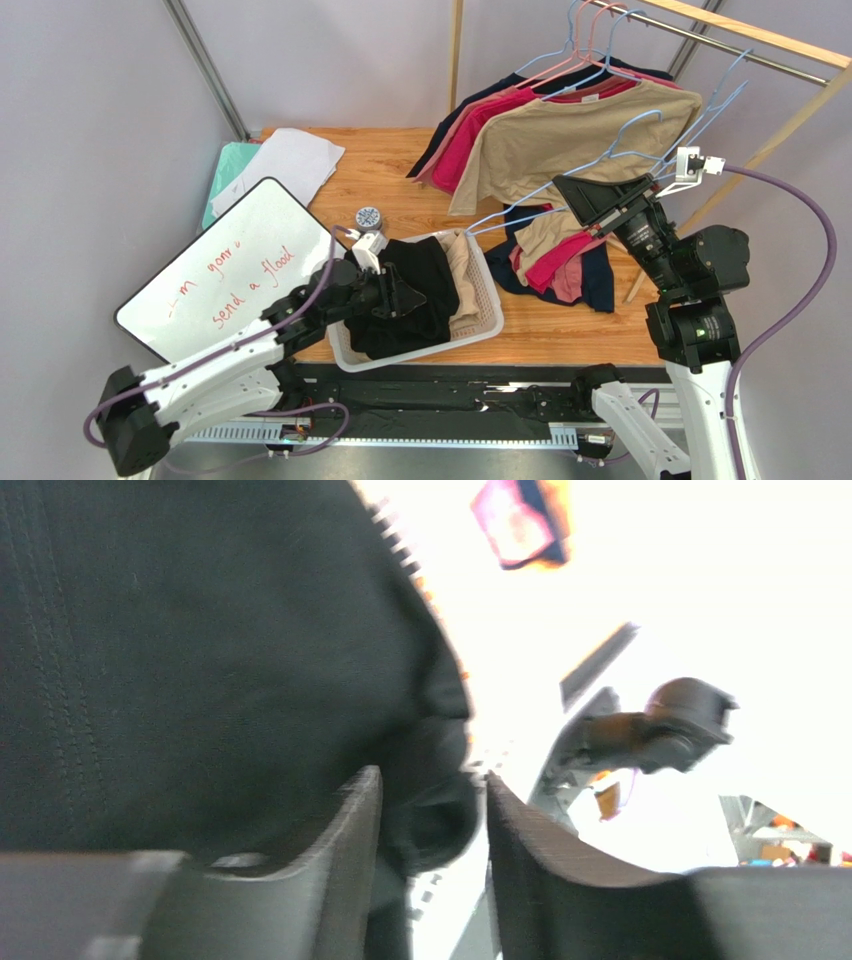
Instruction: Remove the t-shirt from the hanger
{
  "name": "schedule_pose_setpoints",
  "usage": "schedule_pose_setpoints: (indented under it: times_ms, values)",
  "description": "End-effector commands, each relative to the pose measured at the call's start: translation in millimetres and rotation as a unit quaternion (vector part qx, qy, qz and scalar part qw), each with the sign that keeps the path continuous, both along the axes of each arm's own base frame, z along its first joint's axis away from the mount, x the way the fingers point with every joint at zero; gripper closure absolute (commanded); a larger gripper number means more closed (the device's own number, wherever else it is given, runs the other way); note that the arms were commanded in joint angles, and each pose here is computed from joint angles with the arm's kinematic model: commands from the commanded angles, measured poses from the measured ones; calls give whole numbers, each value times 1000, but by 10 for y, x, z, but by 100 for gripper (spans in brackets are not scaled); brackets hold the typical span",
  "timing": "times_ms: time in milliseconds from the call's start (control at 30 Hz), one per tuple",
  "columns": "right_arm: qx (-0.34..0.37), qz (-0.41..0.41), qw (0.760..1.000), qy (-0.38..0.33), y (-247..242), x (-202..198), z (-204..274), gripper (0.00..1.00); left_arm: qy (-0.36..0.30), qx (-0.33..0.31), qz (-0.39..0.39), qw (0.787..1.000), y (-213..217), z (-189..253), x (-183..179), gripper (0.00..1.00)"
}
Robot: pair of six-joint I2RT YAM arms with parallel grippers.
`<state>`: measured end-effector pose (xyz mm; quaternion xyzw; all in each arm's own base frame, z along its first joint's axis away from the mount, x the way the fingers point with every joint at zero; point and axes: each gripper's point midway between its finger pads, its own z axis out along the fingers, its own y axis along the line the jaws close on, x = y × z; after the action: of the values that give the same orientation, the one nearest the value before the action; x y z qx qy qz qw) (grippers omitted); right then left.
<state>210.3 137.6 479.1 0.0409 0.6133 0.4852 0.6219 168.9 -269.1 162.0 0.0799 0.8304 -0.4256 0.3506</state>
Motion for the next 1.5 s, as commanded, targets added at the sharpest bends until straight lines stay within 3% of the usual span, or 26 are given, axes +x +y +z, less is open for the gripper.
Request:
schedule_pose_setpoints:
  times_ms: [0,33,167,333,433,800,967,1133,1333,1433,1467]
  values:
    - [-33,13,999,-22,50,21,18,100,-57,-44,-46,996,102,475,-237,31]
    - [-36,15,999,-21,55,25,19,100,-78,-46,-56,994,127,595,-269,26]
    - [-48,27,998,-32,90,-4,76,100,-137,-72,-79,985,281,1053,-446,21]
    - [-54,32,998,-25,108,17,22,100,-252,-165,-150,942,219,2098,-694,18]
    - [-52,39,998,-15,130,30,-29,100,-258,-151,-179,937,-12,2350,-586,18]
    - [-65,84,994,5,253,34,-122,100,-282,-92,-144,944,-612,2549,61,18]
    - [-61,101,993,-9,303,25,-81,100,-288,-95,-151,941,-721,2662,77,18]
    - [-67,88,994,-9,308,240,-90,100,-272,-83,-118,951,-643,2498,146,18]
    - [-59,107,992,-7,368,150,-72,100,-272,-49,-84,957,-524,2473,253,16]
    - [-55,104,993,-1,351,76,-98,100,-267,-44,-104,957,-620,2478,251,15]
    - [-52,102,993,-5,337,24,-91,100,-259,-50,-143,954,-753,2426,184,17]
